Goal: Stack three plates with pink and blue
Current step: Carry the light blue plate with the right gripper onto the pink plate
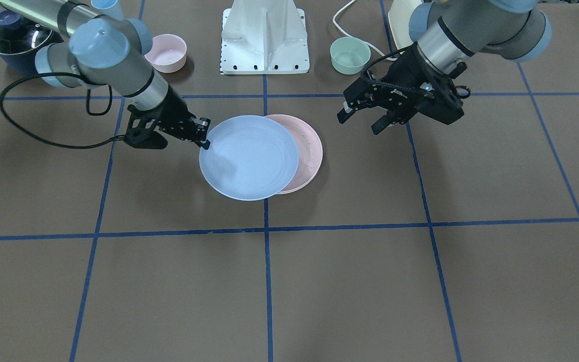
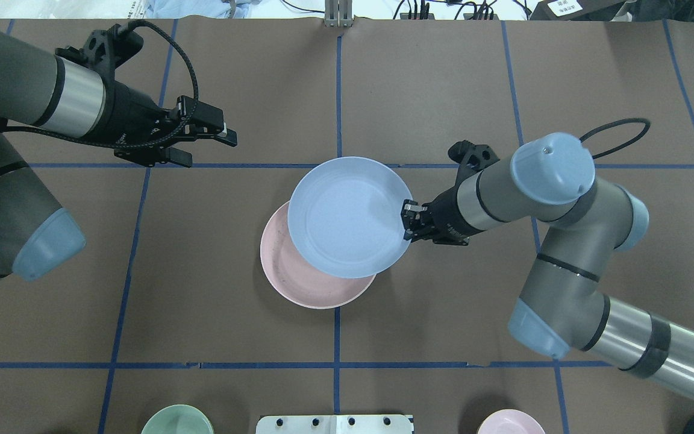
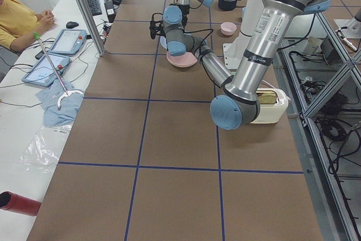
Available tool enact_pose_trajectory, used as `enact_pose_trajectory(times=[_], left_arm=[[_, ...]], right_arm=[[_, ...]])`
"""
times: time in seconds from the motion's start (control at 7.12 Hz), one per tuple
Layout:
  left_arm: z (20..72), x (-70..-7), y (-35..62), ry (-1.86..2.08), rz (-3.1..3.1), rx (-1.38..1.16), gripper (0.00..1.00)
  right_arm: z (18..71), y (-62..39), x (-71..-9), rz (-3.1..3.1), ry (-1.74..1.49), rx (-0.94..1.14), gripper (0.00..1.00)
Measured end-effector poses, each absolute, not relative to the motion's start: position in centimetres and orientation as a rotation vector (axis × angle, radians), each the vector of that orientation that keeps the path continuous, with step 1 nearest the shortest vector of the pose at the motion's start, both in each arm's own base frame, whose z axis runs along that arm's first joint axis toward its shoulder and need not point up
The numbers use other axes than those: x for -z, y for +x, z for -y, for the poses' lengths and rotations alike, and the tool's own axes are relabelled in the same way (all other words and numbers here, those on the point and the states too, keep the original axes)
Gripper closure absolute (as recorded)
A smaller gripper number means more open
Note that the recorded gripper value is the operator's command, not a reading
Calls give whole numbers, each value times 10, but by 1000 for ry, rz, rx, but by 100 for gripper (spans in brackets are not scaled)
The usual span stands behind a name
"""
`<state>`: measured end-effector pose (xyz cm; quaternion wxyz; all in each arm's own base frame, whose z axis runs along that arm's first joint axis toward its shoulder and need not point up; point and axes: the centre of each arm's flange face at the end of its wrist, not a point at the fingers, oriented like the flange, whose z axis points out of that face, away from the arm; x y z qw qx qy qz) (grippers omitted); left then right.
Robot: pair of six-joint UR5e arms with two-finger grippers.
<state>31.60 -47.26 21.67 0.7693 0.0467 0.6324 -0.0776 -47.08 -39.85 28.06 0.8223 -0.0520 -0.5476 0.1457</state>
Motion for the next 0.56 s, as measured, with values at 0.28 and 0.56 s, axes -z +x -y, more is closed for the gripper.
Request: enact_pose_trajectory(times=[0.28,0.56], left_arm=[[474,-217,313,99,-1372,169,0],[474,-217,313,98,-1373,169,0]], right_arm=[[374,-497,-260,1184,-146,-341,100],[371,-505,-252,1191,-155,-349,100]])
